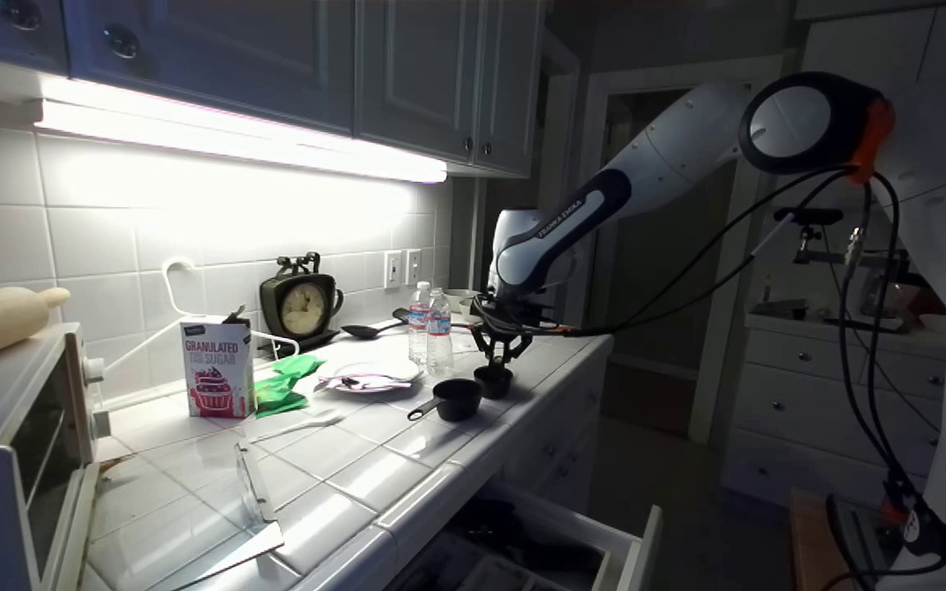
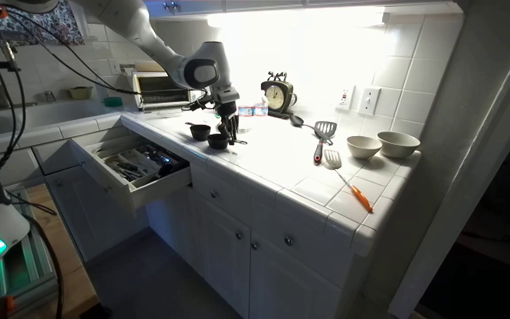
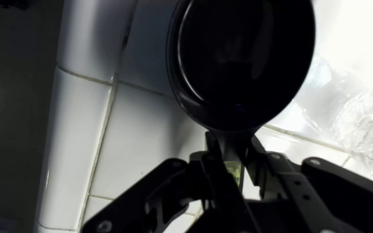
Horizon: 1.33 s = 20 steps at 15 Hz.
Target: Move the objects from the black scop on the right into the scoop on the left
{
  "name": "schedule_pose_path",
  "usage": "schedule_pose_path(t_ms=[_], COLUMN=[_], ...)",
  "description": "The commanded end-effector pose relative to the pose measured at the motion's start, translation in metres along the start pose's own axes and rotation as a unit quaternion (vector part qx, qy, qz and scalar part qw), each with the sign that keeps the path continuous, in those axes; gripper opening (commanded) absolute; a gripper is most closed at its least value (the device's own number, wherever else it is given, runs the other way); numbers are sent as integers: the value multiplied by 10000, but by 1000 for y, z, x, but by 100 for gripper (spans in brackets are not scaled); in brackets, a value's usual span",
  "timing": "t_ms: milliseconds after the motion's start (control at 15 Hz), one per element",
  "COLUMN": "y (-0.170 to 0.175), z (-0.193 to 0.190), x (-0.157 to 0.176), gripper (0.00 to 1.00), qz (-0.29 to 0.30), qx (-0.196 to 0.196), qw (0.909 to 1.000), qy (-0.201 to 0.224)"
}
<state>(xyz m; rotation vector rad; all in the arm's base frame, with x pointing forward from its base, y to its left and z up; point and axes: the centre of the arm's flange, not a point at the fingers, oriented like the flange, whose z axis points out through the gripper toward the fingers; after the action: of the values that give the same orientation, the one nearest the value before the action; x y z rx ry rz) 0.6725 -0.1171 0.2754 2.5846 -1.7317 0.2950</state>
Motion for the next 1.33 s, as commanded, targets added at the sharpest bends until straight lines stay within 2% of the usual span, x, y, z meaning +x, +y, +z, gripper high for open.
schedule_pose_path(t_ms=[0,467,800,1267], y=[-7,-12,-20,-33], z=[-7,-29,-56,-85], x=[2,0,-9,-29], gripper=[6,6,6,6], qz=[102,38,-251,-750], qx=[66,248,351,374], qw=[9999,9997,9989,9945], qy=[14,71,187,635])
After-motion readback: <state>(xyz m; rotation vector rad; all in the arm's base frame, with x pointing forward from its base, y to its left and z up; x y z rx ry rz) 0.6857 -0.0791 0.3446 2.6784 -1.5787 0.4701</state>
